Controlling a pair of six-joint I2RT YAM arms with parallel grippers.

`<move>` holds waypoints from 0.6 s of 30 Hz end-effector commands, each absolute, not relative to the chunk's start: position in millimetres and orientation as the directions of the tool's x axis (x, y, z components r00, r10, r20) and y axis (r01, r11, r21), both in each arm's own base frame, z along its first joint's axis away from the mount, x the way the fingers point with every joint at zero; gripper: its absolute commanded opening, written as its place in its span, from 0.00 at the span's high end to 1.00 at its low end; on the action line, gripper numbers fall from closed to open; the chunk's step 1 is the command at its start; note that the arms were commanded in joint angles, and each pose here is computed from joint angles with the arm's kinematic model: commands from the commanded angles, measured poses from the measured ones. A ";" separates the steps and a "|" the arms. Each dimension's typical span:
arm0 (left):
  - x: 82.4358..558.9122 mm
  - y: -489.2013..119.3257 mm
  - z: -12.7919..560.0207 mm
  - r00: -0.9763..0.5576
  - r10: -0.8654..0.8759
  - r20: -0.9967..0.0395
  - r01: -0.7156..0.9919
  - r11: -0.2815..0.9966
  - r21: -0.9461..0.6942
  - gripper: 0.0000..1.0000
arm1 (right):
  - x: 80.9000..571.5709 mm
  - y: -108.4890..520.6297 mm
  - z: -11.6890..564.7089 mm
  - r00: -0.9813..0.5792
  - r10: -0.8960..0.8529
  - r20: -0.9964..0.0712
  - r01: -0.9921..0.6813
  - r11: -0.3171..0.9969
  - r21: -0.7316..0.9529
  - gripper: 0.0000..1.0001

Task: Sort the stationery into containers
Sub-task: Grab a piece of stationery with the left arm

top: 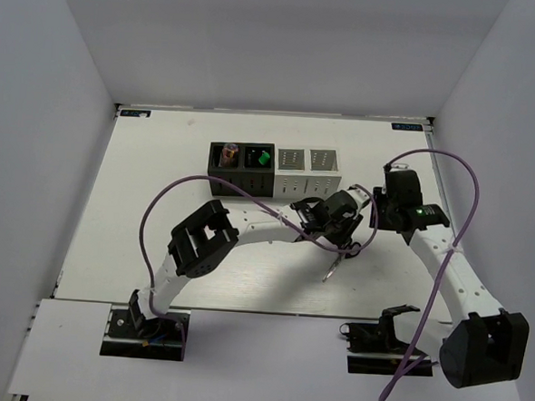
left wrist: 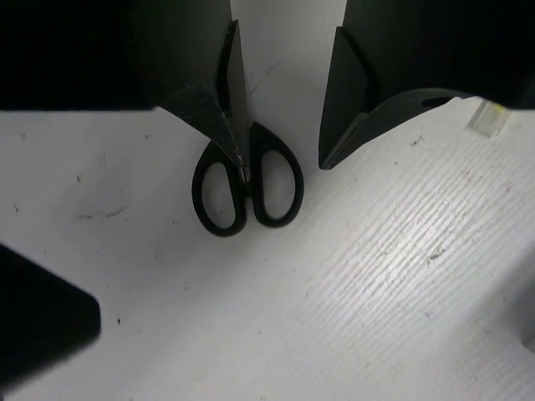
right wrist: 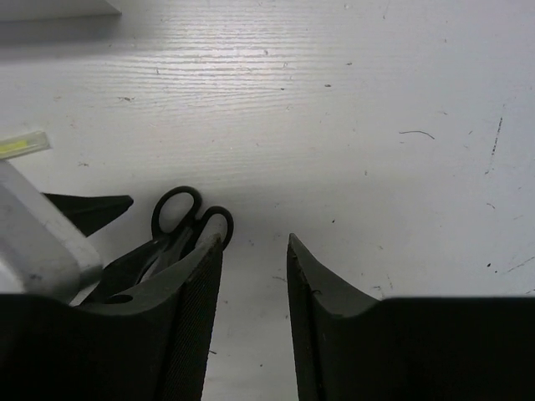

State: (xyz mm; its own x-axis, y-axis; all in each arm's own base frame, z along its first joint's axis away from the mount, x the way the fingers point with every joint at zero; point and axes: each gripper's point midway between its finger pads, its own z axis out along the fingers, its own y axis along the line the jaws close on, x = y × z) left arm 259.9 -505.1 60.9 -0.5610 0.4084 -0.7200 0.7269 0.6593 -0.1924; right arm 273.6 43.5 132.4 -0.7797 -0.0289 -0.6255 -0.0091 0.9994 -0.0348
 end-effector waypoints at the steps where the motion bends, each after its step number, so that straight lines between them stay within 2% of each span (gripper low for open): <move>1: 276.2 -517.2 81.6 -0.499 0.361 -0.788 0.713 0.688 -0.137 0.51 | 277.0 47.0 144.2 -0.736 0.009 -0.677 0.001 1.000 0.012 0.59; 18: 285.2 -514.2 44.1 -0.529 0.389 -0.754 0.674 0.732 -0.095 0.54 | 276.3 45.9 151.4 -0.703 0.027 -0.711 0.008 1.000 0.030 0.59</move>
State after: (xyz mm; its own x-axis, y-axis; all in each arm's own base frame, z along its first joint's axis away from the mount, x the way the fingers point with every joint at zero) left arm 281.2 -505.9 28.4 -0.5440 0.4136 -0.7301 0.6804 0.7266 -0.0953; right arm 271.7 45.4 143.8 -0.7382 -0.0038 -0.6746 -0.0086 1.0000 0.0037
